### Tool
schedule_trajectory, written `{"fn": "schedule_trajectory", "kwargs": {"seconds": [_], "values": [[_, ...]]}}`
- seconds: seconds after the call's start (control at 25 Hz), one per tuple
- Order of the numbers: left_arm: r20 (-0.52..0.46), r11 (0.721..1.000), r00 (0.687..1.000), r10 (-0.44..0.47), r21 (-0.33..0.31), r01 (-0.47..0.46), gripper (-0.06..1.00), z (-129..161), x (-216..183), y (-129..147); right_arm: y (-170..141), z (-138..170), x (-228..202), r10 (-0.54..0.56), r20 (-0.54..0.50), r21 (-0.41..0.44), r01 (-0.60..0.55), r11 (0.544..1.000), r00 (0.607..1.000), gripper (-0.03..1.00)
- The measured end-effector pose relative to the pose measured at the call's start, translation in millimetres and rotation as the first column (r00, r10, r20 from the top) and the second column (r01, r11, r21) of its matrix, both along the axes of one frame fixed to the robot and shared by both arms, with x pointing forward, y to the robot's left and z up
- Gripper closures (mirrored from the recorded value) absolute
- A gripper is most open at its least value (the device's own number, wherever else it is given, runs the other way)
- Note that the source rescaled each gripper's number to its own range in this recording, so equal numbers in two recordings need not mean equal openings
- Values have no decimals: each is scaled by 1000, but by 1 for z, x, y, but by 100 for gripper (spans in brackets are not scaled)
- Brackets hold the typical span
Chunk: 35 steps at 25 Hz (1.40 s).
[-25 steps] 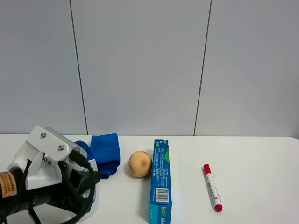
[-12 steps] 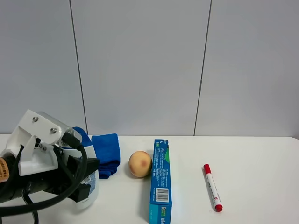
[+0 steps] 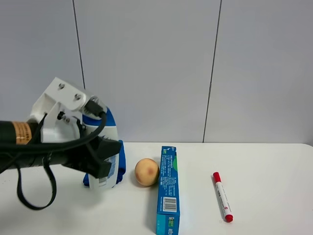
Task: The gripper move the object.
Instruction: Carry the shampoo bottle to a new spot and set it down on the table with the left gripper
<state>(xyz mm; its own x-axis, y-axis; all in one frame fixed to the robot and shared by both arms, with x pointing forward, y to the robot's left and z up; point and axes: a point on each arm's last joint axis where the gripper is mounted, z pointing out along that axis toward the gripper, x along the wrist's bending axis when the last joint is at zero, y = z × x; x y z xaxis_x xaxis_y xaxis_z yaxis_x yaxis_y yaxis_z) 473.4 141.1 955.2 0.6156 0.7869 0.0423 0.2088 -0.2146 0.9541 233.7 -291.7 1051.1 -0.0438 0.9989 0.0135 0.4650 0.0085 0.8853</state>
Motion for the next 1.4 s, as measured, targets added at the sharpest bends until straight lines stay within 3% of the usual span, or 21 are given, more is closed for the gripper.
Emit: {"fn": "schedule_trajectory", "kwargs": {"seconds": [0.36, 0.64, 1.4], "values": [[6, 990, 1000, 4, -143, -4, 94, 61, 43, -31, 0, 0, 0, 0, 0, 0, 0, 1000, 1000, -3], [20, 990, 999, -42, -136, 44, 94, 87, 47, -53, 0, 0, 0, 0, 0, 0, 0, 1000, 1000, -3], [0, 988, 995, -101, -120, 101, 94, 62, 94, -115, 0, 0, 0, 0, 0, 0, 0, 1000, 1000, -3]]}}
